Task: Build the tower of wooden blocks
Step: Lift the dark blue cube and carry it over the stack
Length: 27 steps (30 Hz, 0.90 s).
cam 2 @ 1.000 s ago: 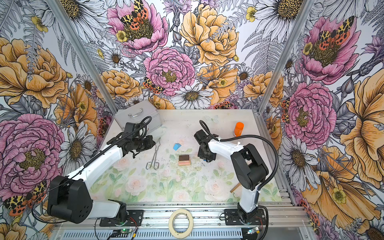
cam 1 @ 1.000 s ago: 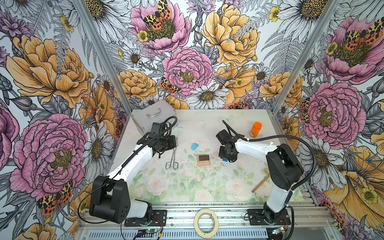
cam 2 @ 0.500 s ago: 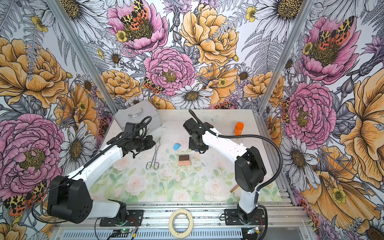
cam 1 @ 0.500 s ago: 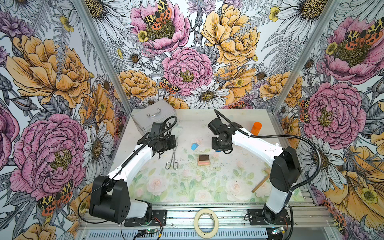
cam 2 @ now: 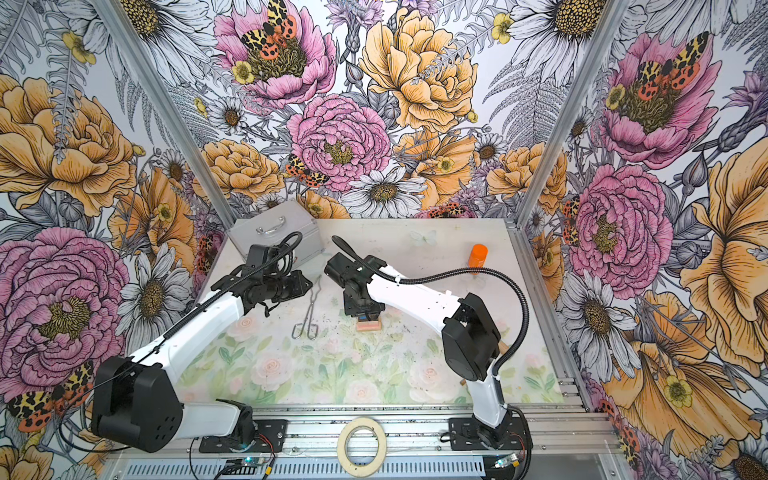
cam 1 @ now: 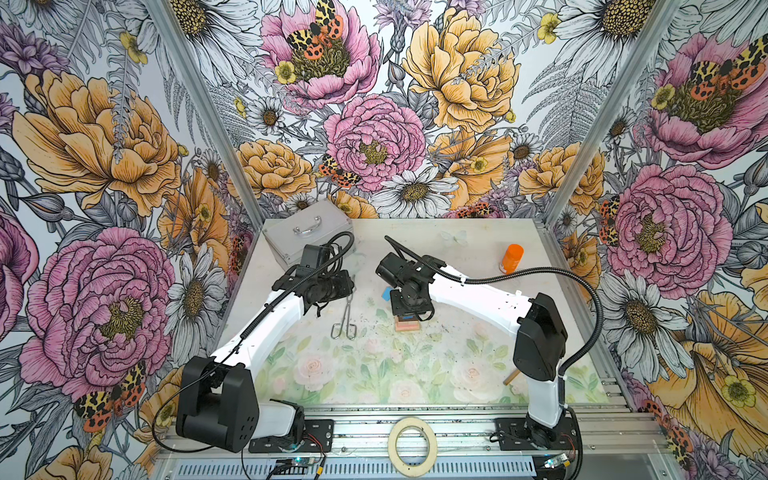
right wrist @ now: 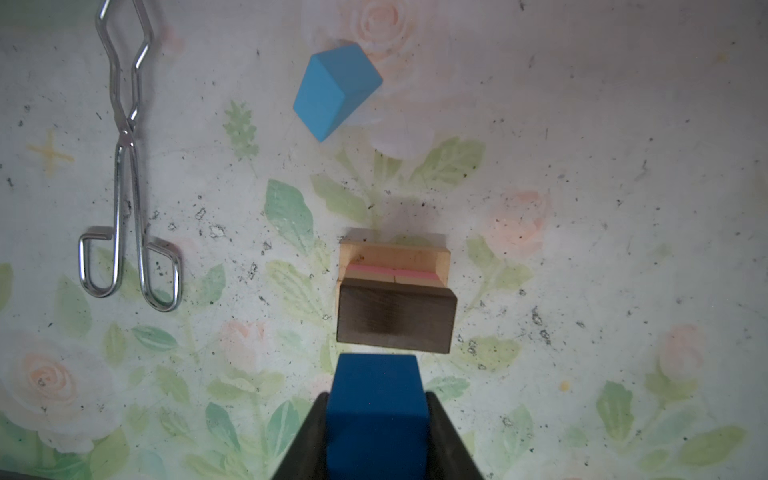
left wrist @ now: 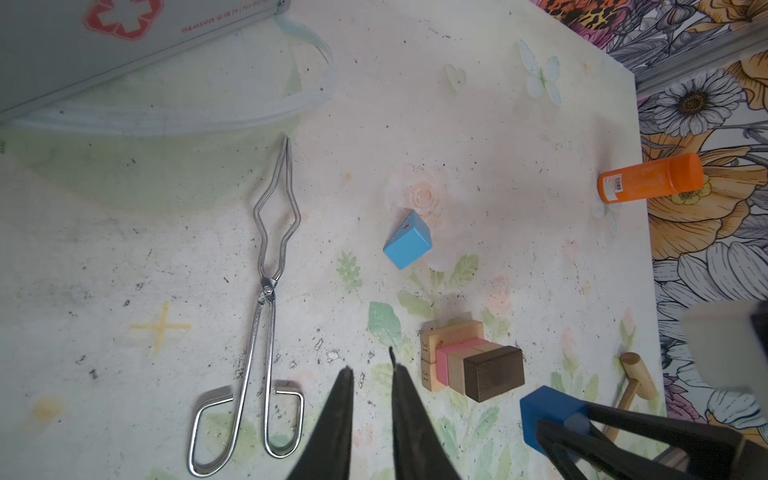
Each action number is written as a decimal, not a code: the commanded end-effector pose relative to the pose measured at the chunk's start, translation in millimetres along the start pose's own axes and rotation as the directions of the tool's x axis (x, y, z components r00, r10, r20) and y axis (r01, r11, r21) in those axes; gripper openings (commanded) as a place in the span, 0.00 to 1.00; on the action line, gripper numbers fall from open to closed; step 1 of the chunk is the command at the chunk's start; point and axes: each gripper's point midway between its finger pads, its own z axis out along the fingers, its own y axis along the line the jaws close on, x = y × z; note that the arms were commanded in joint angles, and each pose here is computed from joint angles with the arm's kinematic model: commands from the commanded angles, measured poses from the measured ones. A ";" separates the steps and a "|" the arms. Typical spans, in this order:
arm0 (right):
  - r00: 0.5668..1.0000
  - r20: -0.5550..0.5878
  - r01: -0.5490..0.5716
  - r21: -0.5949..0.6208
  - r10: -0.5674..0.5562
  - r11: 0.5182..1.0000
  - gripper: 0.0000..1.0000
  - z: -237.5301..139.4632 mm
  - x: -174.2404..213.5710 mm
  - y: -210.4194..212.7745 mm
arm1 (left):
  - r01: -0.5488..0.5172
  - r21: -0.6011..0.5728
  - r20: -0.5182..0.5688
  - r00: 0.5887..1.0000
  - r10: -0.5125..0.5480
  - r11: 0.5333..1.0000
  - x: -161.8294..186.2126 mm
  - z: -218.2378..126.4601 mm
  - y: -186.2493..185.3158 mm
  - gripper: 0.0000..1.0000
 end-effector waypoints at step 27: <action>0.999 -0.001 -0.043 0.060 0.043 0.997 0.00 16.5 -11.0 -11.8 | -0.030 0.002 0.049 0.998 0.030 1.000 -7.4 -6.4 -4.9 0.31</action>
